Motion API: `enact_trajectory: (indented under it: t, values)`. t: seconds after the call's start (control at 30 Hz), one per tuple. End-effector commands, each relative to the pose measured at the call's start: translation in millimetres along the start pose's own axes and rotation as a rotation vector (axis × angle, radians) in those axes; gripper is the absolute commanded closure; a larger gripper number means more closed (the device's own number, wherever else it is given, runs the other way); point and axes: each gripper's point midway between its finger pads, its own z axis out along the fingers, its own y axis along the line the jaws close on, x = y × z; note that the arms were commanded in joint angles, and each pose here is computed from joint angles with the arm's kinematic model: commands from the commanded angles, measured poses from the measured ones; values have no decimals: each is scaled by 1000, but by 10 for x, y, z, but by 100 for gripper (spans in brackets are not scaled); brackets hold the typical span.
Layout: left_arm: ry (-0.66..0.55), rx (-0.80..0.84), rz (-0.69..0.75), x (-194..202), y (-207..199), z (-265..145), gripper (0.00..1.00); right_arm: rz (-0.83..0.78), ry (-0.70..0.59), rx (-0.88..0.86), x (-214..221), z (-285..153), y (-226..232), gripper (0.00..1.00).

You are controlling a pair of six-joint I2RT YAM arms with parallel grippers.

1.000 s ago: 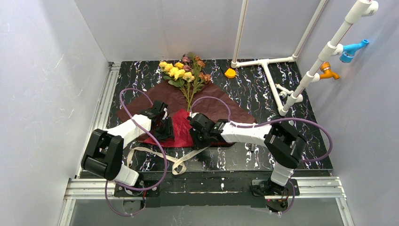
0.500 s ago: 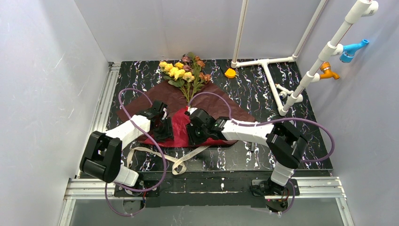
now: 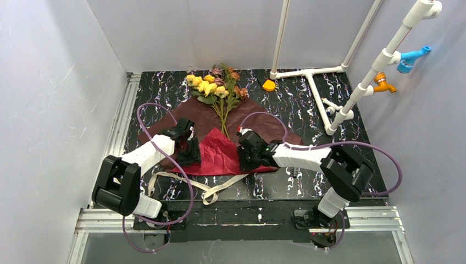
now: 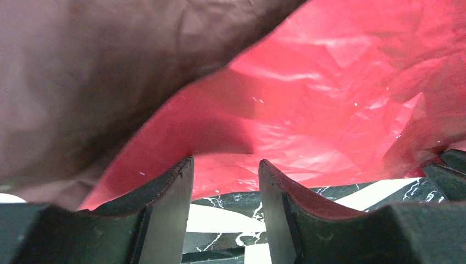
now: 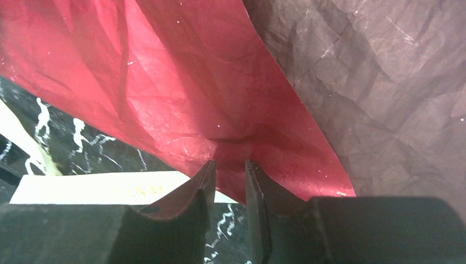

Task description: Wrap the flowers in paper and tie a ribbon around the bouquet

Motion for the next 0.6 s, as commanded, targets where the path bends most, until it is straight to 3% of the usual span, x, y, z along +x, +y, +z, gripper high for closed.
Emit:
enact_trajectory:
  t: [0.0,0.57]
  values:
    - [-37,-10,26,-85,-6,-183,55,-11,19,94,167,-177,-242,65]
    - [-119,-15,85,-324,-106,-552,55,85,-134,249,52,-827,-652,60]
